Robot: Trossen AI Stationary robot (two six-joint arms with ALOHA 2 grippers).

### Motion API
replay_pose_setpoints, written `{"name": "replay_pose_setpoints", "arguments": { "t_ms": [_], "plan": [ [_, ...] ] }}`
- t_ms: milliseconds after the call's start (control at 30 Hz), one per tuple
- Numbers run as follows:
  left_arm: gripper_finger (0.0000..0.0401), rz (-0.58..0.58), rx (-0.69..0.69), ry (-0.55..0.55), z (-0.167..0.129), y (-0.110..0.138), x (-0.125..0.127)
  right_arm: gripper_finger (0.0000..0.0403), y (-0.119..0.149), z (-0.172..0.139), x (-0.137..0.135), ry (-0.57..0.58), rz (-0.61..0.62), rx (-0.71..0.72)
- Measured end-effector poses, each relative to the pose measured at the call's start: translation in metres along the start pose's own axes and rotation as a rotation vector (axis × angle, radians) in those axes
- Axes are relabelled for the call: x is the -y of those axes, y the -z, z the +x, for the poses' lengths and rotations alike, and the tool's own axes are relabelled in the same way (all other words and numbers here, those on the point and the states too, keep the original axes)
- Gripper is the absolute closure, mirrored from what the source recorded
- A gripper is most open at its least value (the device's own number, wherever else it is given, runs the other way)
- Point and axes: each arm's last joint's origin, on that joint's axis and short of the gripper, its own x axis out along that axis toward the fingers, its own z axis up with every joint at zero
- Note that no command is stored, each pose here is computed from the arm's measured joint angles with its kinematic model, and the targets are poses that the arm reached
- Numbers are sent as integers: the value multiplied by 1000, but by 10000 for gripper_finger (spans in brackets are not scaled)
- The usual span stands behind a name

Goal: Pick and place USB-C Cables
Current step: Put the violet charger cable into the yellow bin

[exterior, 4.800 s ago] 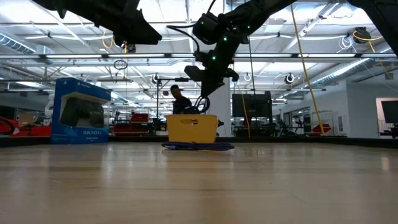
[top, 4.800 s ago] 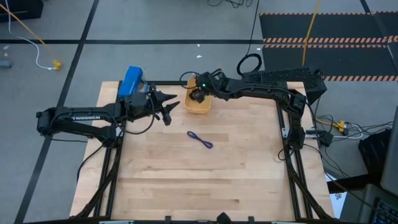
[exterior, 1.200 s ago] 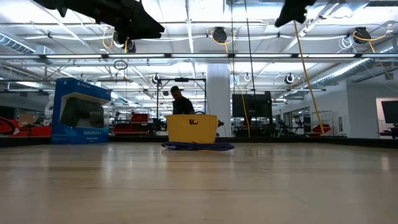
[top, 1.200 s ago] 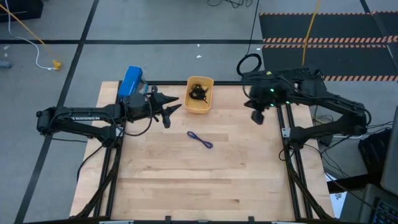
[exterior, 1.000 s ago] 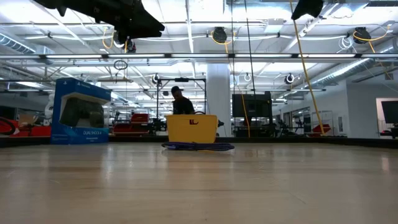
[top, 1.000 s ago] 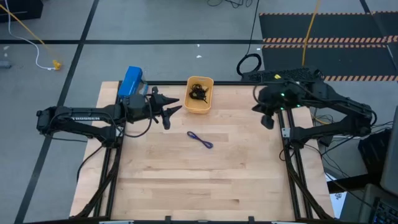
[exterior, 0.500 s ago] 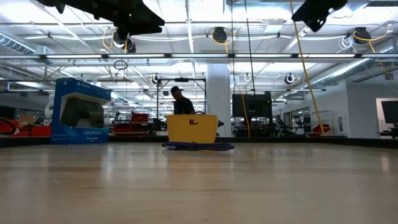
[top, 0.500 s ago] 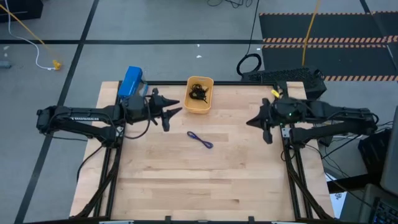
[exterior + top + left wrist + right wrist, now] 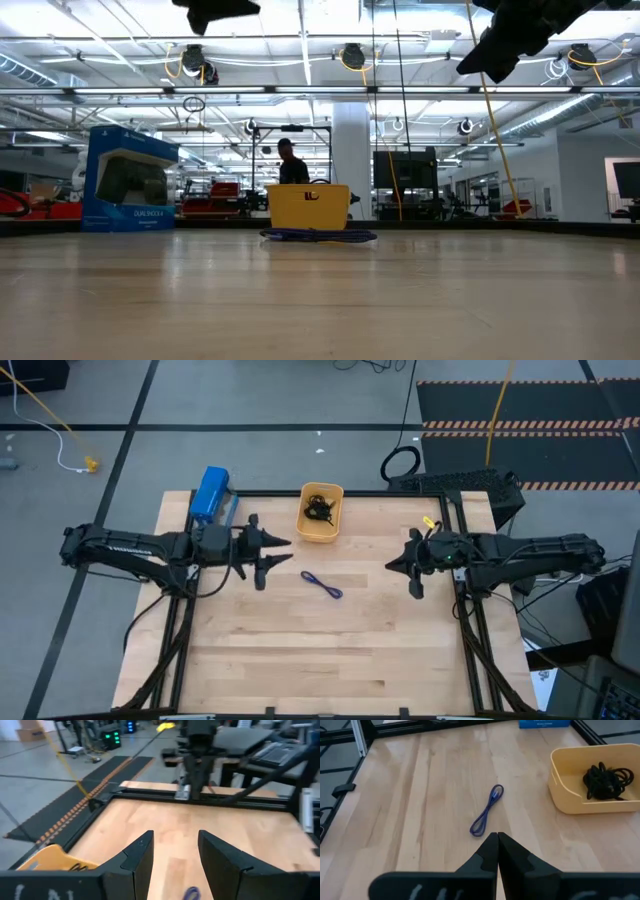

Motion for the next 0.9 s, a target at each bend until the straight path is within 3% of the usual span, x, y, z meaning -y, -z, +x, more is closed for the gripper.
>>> {"name": "replay_pose_setpoints", "arguments": {
  "t_ms": [200, 900],
  "plan": [
    [245, 7, 13, 48, -6, -7, 17, 403, 1, 1, 0, 2, 1, -11],
    [245, 18, -40, 52, -5, -1, 47, 403, -11, 11, -2, 3, -96, -69]
  ]
}}
